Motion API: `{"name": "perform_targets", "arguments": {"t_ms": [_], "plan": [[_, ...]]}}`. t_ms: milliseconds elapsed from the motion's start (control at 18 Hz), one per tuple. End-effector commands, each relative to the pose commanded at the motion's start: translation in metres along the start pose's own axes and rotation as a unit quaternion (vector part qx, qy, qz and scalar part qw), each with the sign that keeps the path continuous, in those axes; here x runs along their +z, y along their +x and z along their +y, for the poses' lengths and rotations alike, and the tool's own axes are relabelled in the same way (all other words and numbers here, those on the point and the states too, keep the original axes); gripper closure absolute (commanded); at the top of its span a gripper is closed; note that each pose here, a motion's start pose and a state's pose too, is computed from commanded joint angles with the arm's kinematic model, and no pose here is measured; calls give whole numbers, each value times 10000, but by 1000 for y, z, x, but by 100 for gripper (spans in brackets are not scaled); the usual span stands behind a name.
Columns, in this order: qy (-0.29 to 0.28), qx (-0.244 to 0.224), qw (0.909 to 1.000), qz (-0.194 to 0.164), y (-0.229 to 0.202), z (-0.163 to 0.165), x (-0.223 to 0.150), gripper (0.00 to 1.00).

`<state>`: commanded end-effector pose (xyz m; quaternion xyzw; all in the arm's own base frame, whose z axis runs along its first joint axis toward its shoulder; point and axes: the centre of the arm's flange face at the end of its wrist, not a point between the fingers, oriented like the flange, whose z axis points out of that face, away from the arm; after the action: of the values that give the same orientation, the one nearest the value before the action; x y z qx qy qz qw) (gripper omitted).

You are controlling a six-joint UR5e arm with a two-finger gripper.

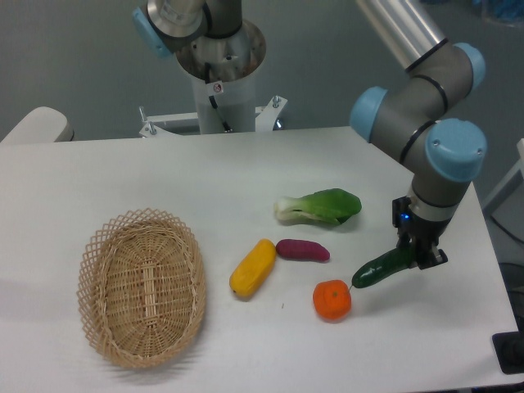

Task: Place the cucumber on the table
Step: 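Lower the cucumber onto the table beside the orange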

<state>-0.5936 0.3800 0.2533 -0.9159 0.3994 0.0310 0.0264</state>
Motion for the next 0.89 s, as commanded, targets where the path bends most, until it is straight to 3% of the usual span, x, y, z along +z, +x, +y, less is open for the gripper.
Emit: {"name": "perform_targets", "arguments": {"t_ms": [389, 889], "plan": [[95, -673, 9974, 235, 7, -3, 30, 71], [72, -689, 9972, 284, 18, 0, 51, 68]]}}
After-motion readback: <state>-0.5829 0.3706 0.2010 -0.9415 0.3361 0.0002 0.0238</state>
